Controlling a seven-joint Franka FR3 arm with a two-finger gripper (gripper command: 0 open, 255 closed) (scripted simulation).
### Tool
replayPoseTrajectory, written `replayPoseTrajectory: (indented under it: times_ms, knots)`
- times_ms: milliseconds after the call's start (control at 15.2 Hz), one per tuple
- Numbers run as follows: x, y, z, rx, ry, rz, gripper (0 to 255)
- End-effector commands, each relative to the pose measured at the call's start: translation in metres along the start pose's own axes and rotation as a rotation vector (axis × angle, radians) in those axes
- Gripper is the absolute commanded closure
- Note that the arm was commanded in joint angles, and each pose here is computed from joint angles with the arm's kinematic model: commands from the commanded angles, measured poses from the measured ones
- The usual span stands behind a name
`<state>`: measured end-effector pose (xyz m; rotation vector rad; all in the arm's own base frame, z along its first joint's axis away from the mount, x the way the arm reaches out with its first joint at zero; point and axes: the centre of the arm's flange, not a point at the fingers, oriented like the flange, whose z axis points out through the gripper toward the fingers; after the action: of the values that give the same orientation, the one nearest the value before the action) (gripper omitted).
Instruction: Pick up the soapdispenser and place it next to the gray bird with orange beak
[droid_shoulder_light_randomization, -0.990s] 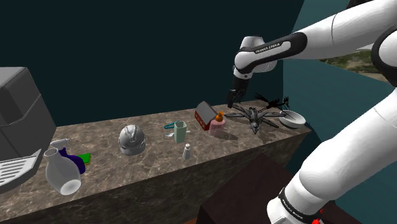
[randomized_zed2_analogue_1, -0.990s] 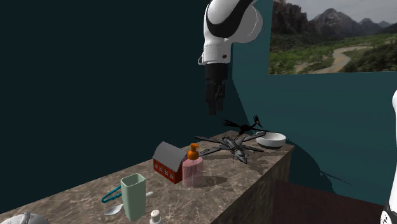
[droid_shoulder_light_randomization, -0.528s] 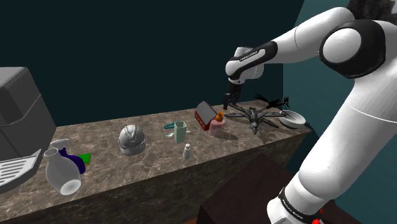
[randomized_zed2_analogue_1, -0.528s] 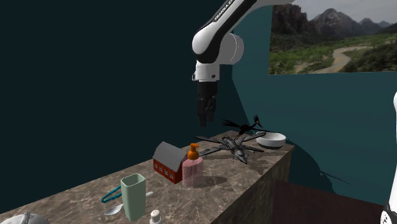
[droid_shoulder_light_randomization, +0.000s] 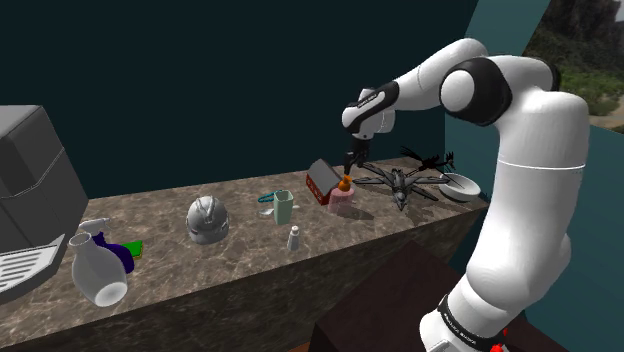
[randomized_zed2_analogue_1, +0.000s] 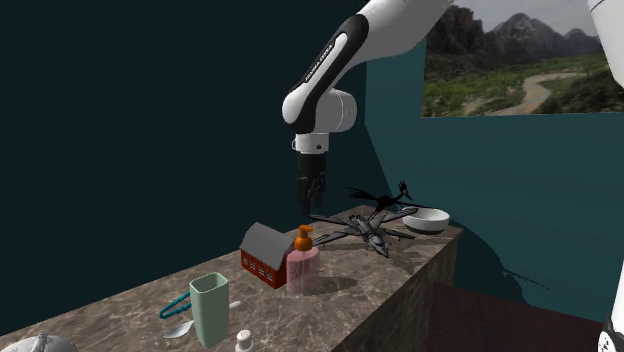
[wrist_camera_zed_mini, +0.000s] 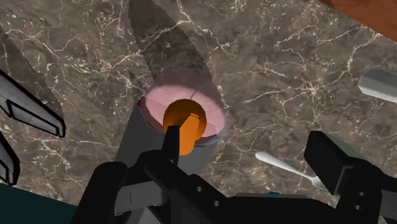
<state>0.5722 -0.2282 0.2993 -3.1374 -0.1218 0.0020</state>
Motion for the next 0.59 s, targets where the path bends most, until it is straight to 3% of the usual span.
replayPoseTrajectory:
  times_ms: [0, 264, 528]
  knots:
    - [0.016, 0.015, 0.017, -0.001, 0.001, 0.002, 0]
    - [0.046, 0.043, 0.05, -0.002, 0.003, 0.007, 0]
    - [0.048, 0.045, 0.068, -0.002, 0.003, 0.007, 0]
